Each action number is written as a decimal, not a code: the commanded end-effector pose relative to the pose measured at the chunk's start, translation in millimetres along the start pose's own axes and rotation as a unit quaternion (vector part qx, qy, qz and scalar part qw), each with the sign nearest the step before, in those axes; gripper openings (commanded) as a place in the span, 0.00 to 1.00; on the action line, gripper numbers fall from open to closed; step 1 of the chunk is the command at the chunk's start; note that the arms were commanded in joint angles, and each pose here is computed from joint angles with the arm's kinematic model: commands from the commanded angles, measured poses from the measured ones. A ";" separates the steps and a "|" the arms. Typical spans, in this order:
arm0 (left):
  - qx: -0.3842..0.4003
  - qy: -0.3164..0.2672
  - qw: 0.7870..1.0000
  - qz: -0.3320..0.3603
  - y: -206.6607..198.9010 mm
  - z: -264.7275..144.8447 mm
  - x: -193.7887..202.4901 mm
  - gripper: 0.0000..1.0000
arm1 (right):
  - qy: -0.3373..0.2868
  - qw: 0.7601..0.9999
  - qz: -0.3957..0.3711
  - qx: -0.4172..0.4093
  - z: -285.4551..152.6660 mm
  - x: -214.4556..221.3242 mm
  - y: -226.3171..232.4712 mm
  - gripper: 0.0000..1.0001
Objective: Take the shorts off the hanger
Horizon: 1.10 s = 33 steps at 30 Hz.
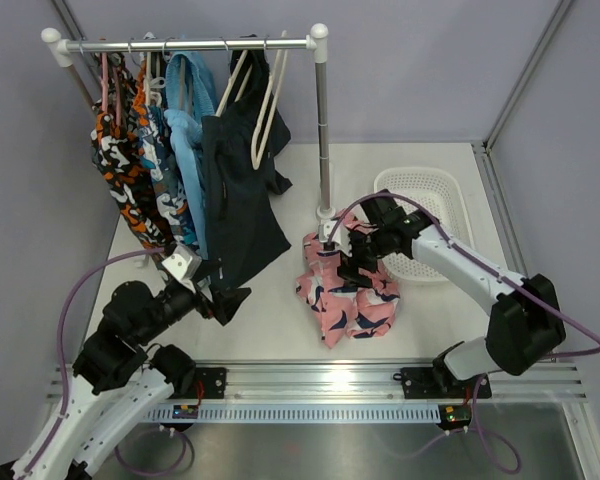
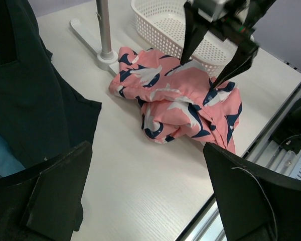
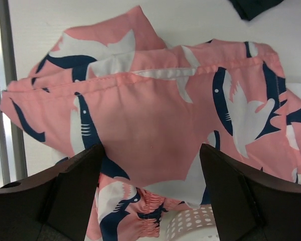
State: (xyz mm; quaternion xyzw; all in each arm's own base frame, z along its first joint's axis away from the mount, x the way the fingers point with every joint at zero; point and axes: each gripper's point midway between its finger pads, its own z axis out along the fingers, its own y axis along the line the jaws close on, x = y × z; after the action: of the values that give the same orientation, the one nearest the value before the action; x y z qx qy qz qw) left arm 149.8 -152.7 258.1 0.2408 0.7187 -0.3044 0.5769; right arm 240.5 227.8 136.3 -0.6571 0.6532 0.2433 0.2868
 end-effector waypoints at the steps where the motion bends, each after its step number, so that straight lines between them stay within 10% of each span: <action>1: -0.001 -0.049 0.999 0.016 -0.1 -2.5 -19.6 0.99 | 0.037 0.998 -0.041 0.001 19.9 4.9 -5.2 0.83; 4: -0.006 -0.048 0.999 0.016 1.5 -2.9 -19.0 0.99 | 0.062 0.997 -0.034 -0.021 39.2 16.2 1.5 0.65; 9: -0.008 -0.046 0.999 0.014 2.0 -2.9 -18.7 0.99 | 0.048 0.998 -0.021 -0.031 34.7 3.0 3.6 0.00; 19: -0.029 -0.017 0.999 0.003 9.7 3.6 -14.5 0.99 | -0.169 0.983 0.023 0.070 -127.5 -147.8 -8.9 0.00; 33: -0.040 -0.037 0.998 0.003 12.8 -2.3 -17.9 0.99 | -0.306 0.867 0.052 0.389 -346.9 -189.1 -72.0 0.00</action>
State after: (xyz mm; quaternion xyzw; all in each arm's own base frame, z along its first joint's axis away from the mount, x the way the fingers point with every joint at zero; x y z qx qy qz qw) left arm 159.2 -143.5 257.3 0.2172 0.7258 -0.2789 0.5901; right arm 287.6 129.5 452.7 -0.3816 0.6543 0.1923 0.6239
